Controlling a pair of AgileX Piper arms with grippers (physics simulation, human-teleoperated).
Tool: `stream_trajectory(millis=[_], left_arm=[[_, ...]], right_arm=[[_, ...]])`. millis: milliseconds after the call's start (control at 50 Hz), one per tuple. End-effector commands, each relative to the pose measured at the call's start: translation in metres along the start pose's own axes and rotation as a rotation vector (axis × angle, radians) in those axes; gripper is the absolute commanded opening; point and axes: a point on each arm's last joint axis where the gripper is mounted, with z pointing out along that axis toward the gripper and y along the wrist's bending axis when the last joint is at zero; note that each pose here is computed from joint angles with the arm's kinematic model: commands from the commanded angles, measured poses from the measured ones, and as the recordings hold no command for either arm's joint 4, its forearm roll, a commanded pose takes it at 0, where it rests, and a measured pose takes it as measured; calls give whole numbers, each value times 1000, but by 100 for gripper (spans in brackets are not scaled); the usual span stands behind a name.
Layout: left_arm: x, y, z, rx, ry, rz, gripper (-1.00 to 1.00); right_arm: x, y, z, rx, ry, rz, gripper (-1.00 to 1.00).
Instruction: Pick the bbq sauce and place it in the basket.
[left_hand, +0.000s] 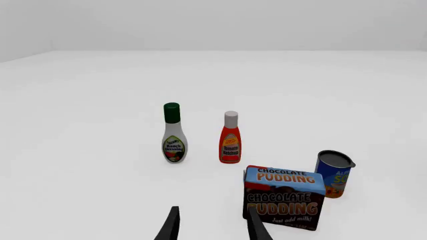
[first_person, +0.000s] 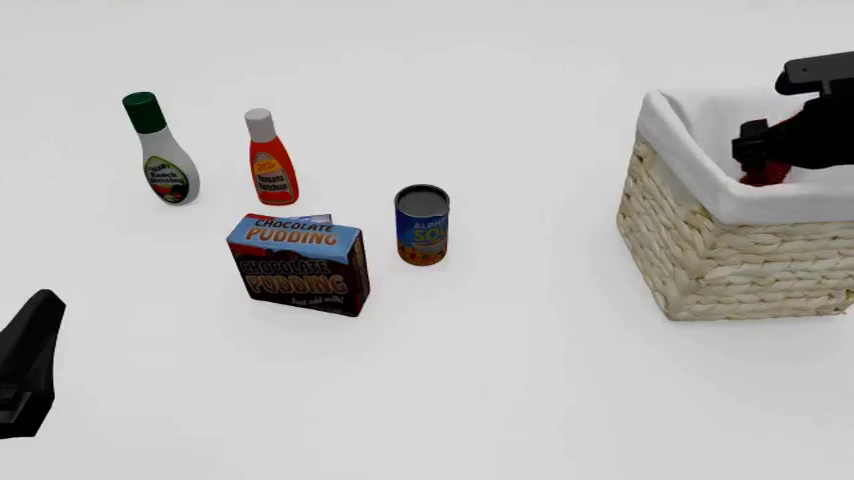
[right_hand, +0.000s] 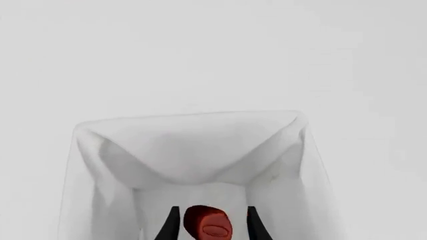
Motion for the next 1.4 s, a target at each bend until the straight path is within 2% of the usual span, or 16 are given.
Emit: stream_trajectory(millis=[20,340,700,1080,1400], left_arm=[[0,0,0,0,0,0,100],[0,0,0,0,0,0,100],[0,0,0,0,0,0,100],[0,0,0,0,0,0,100],[0,0,0,0,0,0,100]], right_arm=[[-2,0,2,-1,-2,3,100],[-10,4,-6,-11,-14,-7,100],[-43,7,-55,-20,-92,-34,100],[-61,11,-93,-30,-149,-55,100],[-67,10,-119,-27,-179,-61,100]])
